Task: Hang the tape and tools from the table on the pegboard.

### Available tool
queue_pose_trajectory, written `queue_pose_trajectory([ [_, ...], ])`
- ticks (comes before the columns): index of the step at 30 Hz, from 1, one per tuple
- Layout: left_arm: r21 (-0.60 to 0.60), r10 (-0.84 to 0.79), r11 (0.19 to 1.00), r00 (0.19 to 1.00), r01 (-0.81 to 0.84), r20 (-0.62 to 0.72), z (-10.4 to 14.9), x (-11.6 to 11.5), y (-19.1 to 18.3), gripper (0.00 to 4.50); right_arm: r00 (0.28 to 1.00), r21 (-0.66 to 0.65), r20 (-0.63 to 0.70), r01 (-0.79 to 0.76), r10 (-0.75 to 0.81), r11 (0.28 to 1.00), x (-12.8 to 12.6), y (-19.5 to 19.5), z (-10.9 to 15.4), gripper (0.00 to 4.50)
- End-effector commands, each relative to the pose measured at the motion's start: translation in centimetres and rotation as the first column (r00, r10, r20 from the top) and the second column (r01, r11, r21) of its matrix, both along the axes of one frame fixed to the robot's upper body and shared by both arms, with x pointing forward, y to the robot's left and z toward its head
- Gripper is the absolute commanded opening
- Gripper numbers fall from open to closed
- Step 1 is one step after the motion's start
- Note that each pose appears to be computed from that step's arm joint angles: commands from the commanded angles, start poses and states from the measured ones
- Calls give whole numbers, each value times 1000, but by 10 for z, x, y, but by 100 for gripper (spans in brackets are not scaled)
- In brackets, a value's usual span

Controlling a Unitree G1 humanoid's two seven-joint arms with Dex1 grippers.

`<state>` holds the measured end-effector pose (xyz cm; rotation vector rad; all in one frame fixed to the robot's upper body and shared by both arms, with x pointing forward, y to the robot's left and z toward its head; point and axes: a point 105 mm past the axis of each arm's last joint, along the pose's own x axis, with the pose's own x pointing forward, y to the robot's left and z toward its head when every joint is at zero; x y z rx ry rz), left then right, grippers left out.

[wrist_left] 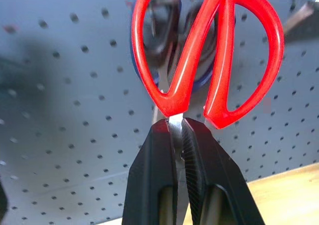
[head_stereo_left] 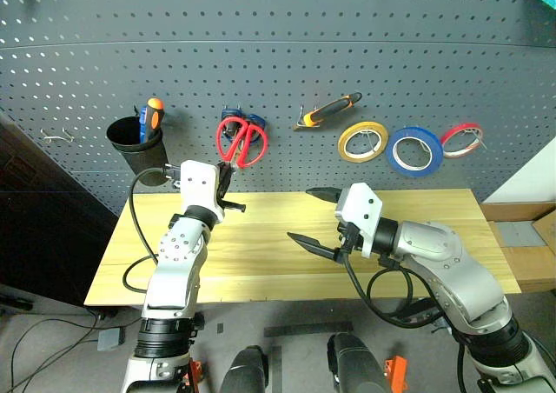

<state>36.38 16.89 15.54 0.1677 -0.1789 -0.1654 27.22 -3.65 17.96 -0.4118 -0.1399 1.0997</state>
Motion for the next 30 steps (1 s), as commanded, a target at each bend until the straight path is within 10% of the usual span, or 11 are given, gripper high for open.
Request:
queue_pose_trajectory([
  [1, -16, -66, 998, 997, 67, 46, 11, -1, -13, 71, 998, 17, 58, -16, 15, 1000, -3, 5, 13, 450],
  [11, -52, -47, 998, 998, 45, -47, -8, -21, -2, 372, 999, 4, 38, -9, 9, 1000, -6, 4, 8, 450],
  [23, -38, 76, 992, 814, -119, -576, -102, -68, 76, 447, 949, -59, -305, 65, -80, 996, 5, 6, -19, 450],
  [30, 33, 188, 977, 784, -209, -591, -96, -52, 108, 447, 934, -64, -340, 90, -107, 994, 11, 31, -21, 450],
])
